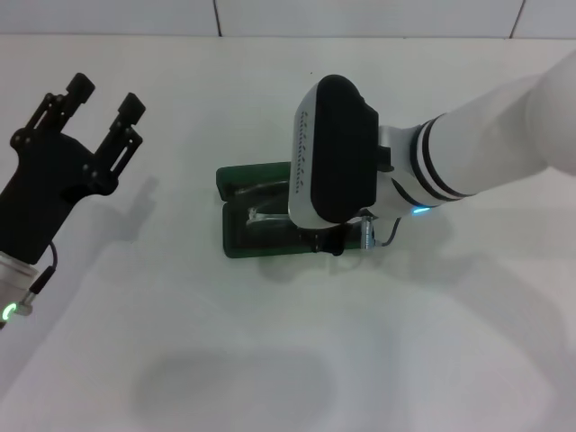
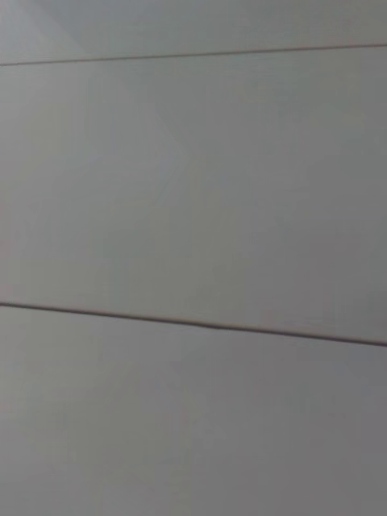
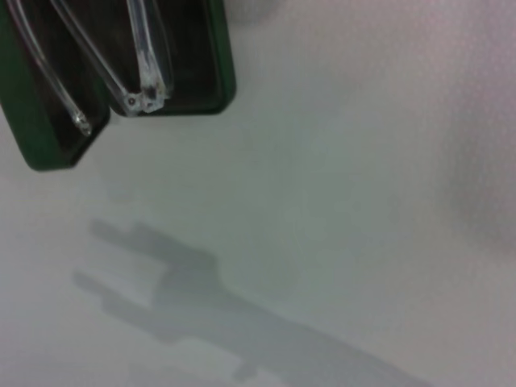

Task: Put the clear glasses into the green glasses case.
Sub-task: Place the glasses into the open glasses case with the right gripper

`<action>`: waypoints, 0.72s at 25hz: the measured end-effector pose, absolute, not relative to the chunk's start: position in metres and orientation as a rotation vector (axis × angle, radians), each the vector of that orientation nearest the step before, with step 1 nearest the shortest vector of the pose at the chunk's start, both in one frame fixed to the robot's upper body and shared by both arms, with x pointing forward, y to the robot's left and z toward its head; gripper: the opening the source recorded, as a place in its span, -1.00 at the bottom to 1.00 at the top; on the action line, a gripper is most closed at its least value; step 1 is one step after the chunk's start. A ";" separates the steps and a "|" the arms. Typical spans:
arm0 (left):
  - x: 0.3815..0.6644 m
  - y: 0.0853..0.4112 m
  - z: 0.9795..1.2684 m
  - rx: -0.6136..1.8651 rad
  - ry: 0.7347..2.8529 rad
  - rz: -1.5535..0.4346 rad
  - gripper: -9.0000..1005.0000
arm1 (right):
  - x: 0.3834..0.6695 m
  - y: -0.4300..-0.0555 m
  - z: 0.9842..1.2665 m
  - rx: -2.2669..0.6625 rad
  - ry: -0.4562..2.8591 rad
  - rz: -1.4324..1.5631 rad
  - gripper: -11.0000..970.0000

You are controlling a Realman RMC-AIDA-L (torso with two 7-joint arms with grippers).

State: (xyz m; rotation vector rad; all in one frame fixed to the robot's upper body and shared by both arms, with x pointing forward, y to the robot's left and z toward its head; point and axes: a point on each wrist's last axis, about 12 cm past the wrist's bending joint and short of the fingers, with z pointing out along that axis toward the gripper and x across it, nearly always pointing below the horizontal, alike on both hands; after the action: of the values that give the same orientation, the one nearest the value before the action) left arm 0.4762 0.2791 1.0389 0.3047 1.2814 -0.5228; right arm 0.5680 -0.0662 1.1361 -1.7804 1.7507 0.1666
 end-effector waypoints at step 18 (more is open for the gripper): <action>0.485 0.276 1.042 0.322 1.282 -0.525 0.33 | 0.564 -0.059 1.130 -1.725 1.771 0.048 -0.72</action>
State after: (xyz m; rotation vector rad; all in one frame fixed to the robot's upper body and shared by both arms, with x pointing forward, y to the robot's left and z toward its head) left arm 0.4852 0.2761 1.0417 0.3218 1.2816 -0.5254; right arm 0.5643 -0.0587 1.1296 -1.7255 1.7705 0.0475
